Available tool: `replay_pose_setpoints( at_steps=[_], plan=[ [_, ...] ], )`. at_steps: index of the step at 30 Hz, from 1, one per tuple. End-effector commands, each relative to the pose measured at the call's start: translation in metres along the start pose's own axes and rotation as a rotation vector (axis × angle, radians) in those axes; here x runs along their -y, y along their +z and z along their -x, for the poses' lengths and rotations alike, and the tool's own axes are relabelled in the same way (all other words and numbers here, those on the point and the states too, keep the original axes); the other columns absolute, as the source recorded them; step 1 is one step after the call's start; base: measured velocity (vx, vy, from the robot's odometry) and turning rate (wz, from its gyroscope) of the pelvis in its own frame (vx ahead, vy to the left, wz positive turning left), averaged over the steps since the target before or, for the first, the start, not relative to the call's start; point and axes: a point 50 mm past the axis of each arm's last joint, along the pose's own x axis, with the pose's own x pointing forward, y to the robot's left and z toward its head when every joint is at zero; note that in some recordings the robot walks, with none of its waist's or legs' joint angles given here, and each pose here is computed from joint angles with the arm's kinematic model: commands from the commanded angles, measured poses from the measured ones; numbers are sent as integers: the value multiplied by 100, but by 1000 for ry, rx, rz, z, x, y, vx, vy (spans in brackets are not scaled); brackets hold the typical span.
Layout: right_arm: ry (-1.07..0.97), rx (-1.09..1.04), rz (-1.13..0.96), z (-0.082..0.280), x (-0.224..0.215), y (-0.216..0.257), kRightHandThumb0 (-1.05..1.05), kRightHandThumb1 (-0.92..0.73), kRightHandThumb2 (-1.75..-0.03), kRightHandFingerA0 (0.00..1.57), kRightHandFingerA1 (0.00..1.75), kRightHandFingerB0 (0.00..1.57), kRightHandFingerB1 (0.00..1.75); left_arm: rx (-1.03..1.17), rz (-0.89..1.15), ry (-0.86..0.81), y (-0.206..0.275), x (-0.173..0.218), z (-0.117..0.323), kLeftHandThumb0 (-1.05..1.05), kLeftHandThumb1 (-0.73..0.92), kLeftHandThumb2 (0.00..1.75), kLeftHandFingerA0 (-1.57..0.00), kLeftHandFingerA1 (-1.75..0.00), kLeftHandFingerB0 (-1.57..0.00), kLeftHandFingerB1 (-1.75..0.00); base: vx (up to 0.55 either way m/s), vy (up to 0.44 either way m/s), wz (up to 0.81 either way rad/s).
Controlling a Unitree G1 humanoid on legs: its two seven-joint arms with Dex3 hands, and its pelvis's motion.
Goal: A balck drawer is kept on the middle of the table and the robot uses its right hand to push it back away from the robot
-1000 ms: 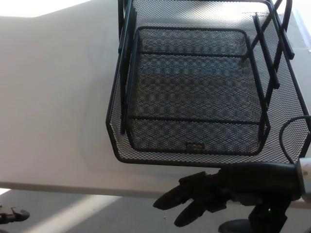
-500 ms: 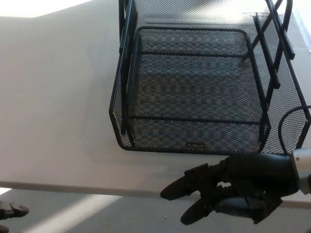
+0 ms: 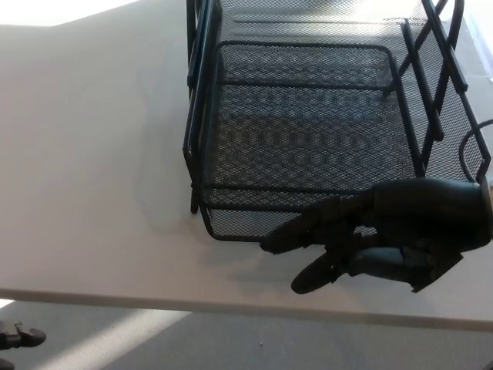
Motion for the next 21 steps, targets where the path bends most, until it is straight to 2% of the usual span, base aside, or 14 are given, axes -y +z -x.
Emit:
replay_pose_setpoints(
  at_steps=[1, 3, 4, 5, 6, 13, 14, 15, 16, 17, 18, 19, 20, 21],
  plan=[
    [-9, -34, -42, 7, 14, 3, -78, -83, -68, 16, 35, 3, 24, 1, -13, 14, -2, -6, 4, -67, 62, 86, -21, -42, -14, -39, 0, 0, 0],
    [-16, -45, -46, 7, 16, 1, -79, -83, -69, 16, 35, 3, 24, 6, -15, 14, -1, -6, 4, -67, 62, 87, -22, -43, -15, -39, 0, 0, 0],
    [-26, -58, -72, 7, 19, -2, -81, -66, -100, 9, 45, 1, 31, 7, -15, 15, -2, -6, 4, -66, 62, 86, -21, -42, -15, -39, 0, 0, 0],
    [-30, -63, -83, 7, 20, -3, -81, -66, -100, 9, 45, 1, 31, 7, -15, 15, -2, -6, 4, -66, 62, 86, -21, -42, -15, -39, 0, 0, 0],
    [-33, -68, -100, 7, 21, -5, -79, -76, -68, 15, 37, 3, 21, 9, -11, 15, -1, -6, 4, -66, 62, 86, -21, -42, -15, -39, 0, 0, 0],
    [-65, -101, -179, 4, 31, -20, -78, -78, -66, 18, 37, 4, 23, 15, 2, 15, -1, -7, 4, -66, 62, 87, -22, -43, -16, -40, 0, 0, 0],
    [-68, -105, -185, 4, 32, -21, -80, -63, -97, 12, 47, 0, 30, 17, 6, 15, -1, -7, 4, -67, 62, 87, -22, -43, -16, -39, 0, 0, 0],
    [-69, -107, -185, 3, 32, -22, -80, -63, -97, 12, 47, 0, 30, 18, 8, 15, -1, -7, 4, -67, 62, 87, -22, -43, -16, -39, 0, 0, 0],
    [-67, -112, -188, 2, 33, -24, -78, -79, -65, 18, 36, 4, 23, 17, 2, 16, -1, -8, 5, -67, 62, 87, -22, -43, -16, -40, 0, 0, 0],
    [-66, -113, -190, 2, 33, -25, -78, -79, -65, 18, 36, 4, 23, 17, -1, 16, -1, -8, 5, -67, 62, 87, -22, -43, -16, -40, 0, 0, 0],
    [-65, -117, -183, 1, 34, -25, -81, -64, -98, 12, 47, 0, 29, 19, -5, 18, 0, -8, 5, -67, 62, 87, -23, -44, -16, -40, 0, 0, 0],
    [-64, -119, -180, 1, 34, -25, -81, -64, -98, 12, 47, 0, 29, 19, -6, 19, 0, -8, 5, -67, 62, 87, -23, -44, -16, -40, 0, 0, 0],
    [-69, -123, -189, 1, 35, -26, -80, -79, -63, 18, 35, 3, 26, 21, -10, 20, 0, -8, 4, -66, 62, 86, -22, -43, -17, -40, 0, 0, 0],
    [-73, -128, -193, 1, 36, -27, -80, -79, -63, 18, 35, 3, 26, 22, -11, 21, 1, -8, 4, -66, 62, 86, -22, -43, -17, -40, 0, 0, 0]
  ],
)
